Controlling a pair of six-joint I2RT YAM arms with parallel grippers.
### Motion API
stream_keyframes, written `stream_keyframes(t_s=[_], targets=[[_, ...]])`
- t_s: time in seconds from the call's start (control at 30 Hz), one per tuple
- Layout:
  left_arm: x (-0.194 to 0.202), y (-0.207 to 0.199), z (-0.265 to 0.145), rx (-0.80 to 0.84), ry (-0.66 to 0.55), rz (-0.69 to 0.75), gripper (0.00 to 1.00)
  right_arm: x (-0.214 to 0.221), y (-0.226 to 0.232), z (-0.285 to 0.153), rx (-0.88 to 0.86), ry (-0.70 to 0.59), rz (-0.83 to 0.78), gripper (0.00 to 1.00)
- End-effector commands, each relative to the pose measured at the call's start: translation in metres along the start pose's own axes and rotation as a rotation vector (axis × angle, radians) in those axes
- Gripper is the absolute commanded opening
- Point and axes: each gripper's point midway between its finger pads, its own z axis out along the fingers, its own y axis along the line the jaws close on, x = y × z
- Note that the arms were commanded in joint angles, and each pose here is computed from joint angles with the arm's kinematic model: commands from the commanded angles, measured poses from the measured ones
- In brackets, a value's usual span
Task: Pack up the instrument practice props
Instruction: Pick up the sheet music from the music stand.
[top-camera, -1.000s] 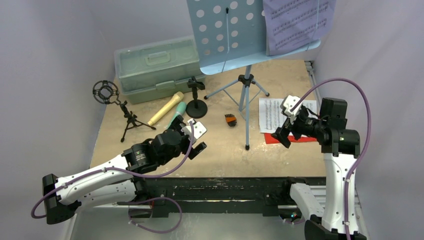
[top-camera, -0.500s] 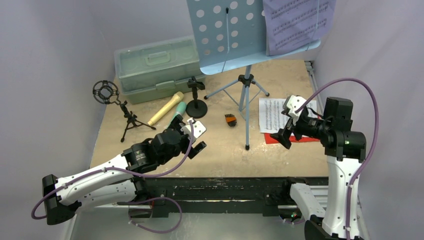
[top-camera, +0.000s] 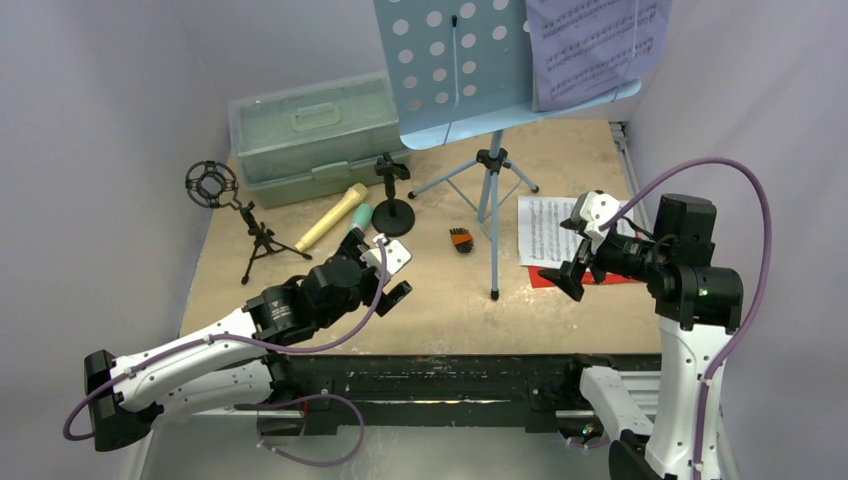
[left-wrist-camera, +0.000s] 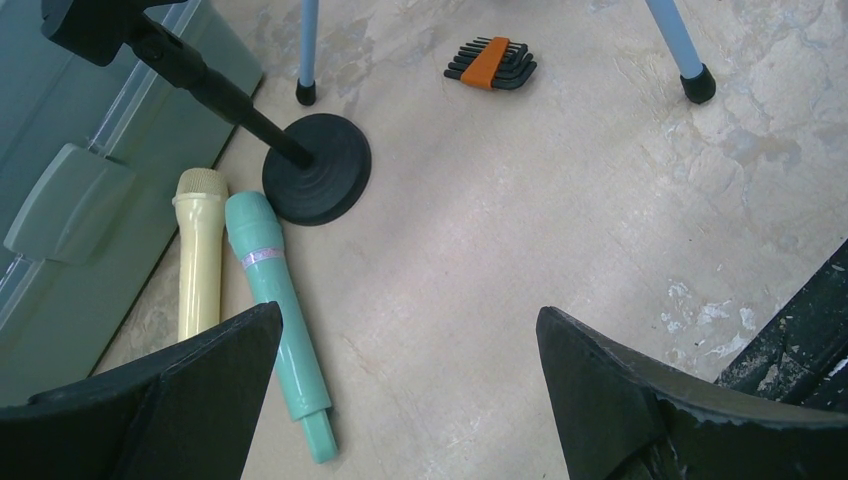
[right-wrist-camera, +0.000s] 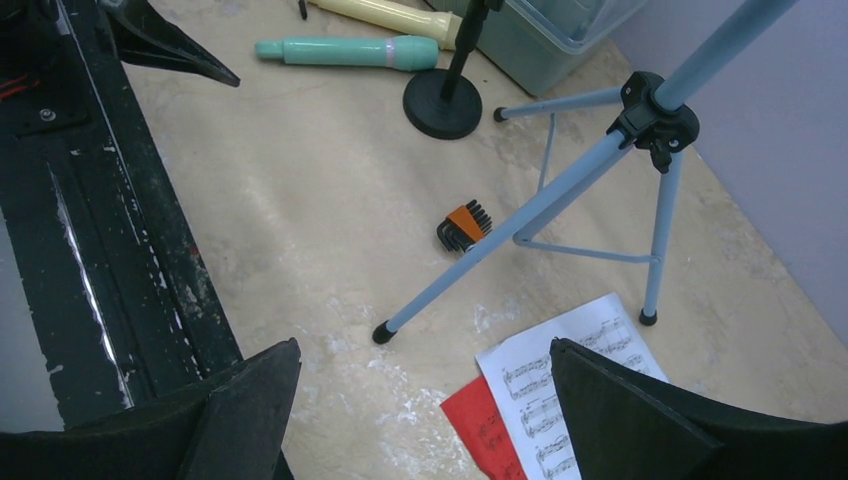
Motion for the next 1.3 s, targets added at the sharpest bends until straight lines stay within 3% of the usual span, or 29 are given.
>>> stream_keyframes(t_s=[0.0, 0.83, 1.27], targets=[[-0.011, 0.003, 0.002, -0.010, -0.043, -0.009, 0.99, -0.019, 0.005, -0.007, -0.009, -0.044, -0.015, 0.99], [-0.011, 0.006, 0.002, -0.016, -0.043, -0.012, 0.99, -0.076, 0.001, -0.024, -0.008, -0.173, -0.071, 0.99], [-0.010, 0.006, 0.002, -0.019, -0.041, -0.013, 0.99, -0.098, -0.025, -0.031, 0.077, -0.181, -0.110, 0.99]])
